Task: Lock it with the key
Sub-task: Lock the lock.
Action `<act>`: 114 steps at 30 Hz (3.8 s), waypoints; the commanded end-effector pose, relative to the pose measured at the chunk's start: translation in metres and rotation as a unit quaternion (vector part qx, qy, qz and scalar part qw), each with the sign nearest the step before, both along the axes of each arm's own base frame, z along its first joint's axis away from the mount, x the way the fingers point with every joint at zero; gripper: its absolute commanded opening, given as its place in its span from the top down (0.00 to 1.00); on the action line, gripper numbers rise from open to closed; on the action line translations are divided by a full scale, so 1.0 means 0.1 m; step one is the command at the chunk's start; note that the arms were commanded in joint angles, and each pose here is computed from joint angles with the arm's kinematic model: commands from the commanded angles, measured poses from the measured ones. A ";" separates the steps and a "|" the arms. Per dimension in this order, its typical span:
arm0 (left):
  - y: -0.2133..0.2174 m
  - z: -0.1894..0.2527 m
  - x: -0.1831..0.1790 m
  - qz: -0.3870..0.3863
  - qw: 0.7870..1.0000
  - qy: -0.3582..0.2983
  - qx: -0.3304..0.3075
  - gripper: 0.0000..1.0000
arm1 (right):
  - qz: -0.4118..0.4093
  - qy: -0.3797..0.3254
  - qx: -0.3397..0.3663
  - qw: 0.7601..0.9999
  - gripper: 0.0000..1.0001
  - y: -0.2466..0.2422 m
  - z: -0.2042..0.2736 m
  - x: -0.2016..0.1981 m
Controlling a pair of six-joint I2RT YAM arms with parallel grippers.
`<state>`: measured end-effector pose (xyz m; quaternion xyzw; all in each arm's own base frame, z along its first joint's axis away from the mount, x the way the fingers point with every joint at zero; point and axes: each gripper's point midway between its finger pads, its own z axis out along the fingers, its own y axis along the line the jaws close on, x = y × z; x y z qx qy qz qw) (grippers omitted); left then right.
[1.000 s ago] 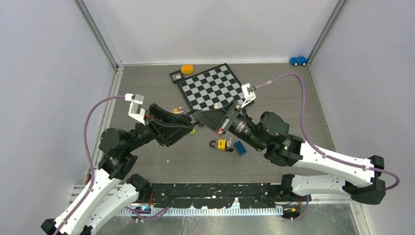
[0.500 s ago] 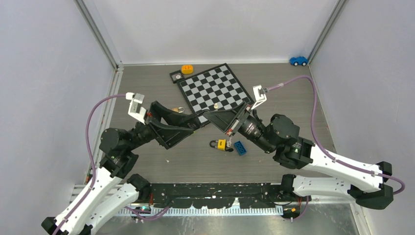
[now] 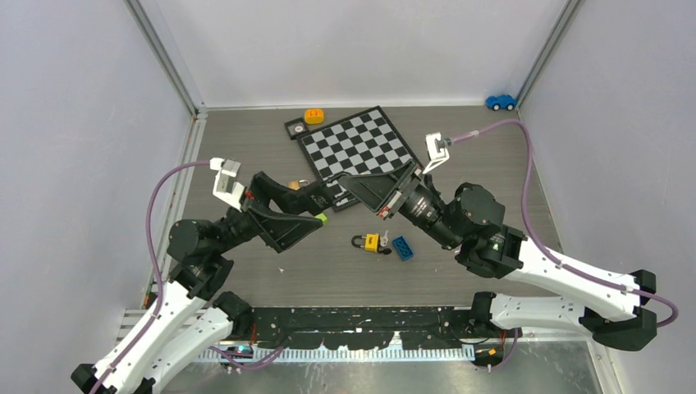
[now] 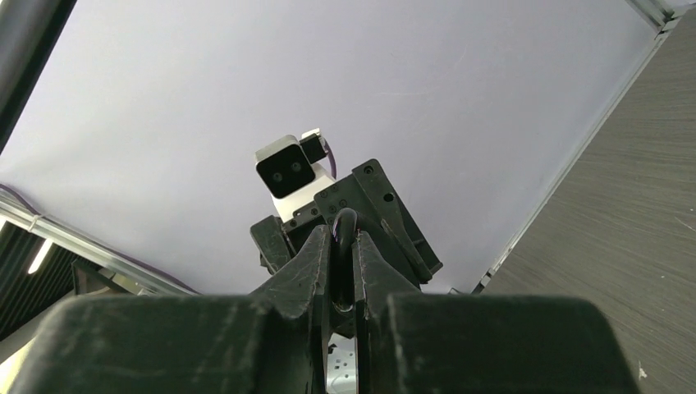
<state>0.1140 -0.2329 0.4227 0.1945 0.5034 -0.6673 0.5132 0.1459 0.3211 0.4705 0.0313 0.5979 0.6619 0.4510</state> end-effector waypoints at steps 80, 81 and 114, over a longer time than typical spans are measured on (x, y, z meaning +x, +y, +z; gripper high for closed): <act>-0.01 -0.12 -0.20 -0.030 0.994 -0.041 0.101 1.00 | -0.024 -0.049 -0.284 0.957 0.50 -0.34 -0.58 0.05; -0.01 -0.14 -0.19 -0.028 0.994 -0.040 0.103 1.00 | -0.019 -0.046 -0.281 0.958 0.50 -0.32 -0.58 0.04; -0.06 -0.24 -0.09 -0.022 0.992 -0.019 0.122 1.00 | 0.027 -0.080 -0.348 0.934 0.93 0.10 -1.05 0.06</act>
